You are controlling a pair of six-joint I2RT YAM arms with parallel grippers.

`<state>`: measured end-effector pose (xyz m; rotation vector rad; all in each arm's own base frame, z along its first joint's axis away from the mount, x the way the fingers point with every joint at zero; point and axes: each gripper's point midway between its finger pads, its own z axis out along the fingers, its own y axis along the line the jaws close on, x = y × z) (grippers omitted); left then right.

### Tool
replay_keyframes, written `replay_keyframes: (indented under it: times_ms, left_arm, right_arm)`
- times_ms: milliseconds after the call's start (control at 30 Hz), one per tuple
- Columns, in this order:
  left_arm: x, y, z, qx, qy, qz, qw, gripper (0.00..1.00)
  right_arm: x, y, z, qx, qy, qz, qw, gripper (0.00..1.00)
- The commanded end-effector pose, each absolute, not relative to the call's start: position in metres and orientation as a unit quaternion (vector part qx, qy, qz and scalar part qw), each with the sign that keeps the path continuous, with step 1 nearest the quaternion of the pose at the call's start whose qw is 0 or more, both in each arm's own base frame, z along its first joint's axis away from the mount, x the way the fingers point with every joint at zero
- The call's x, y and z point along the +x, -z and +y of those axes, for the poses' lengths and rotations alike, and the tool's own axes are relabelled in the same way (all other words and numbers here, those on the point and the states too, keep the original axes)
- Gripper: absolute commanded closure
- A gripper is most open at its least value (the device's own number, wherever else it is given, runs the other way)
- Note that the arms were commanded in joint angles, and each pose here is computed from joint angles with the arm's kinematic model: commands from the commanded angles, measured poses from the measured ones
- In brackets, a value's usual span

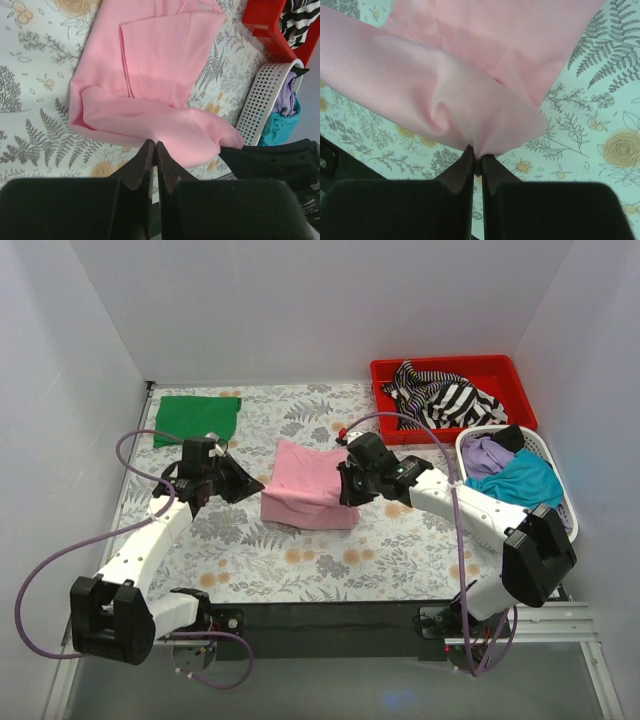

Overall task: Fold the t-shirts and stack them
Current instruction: Fold the tshirt

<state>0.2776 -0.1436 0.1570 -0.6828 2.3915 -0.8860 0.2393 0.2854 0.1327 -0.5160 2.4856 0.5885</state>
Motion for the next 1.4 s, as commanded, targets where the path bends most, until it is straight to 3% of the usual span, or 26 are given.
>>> replay_keyframes:
  times_ms: [0,900,1167,1233,1267,1300,1367]
  left_arm:
    - [0.316,-0.184,-0.144,-0.237,0.333,0.858,0.312,1.0]
    - [0.453,-0.145,-0.172,-0.216,0.338,0.857,0.322,1.0]
    - [0.493,-0.106,-0.17,-0.232,0.325,0.861,0.314,1.0]
    - [0.501,-0.095,-0.167,-0.241,0.318,0.863,0.31,1.0]
    - [0.507,-0.088,-0.167,-0.242,0.321,0.863,0.306,1.0]
    - [0.51,-0.086,-0.168,-0.241,0.323,0.862,0.308,1.0]
    - [0.519,-0.079,-0.161,-0.252,0.314,0.859,0.316,0.79]
  right_arm:
    - [0.266,-0.141,0.284,-0.201,-0.204,0.914,0.287,0.91]
    - [0.411,-0.128,0.301,-0.182,-0.241,0.904,0.303,0.95]
    - [0.462,-0.101,0.294,-0.158,-0.219,0.911,0.311,0.95]
    - [0.481,-0.099,0.288,-0.141,-0.204,0.911,0.328,0.91]
    - [0.485,-0.082,0.286,-0.139,-0.207,0.917,0.312,0.77]
    - [0.492,-0.081,0.283,-0.134,-0.206,0.916,0.316,0.7]
    - [0.512,-0.076,0.276,-0.118,-0.194,0.916,0.331,0.6]
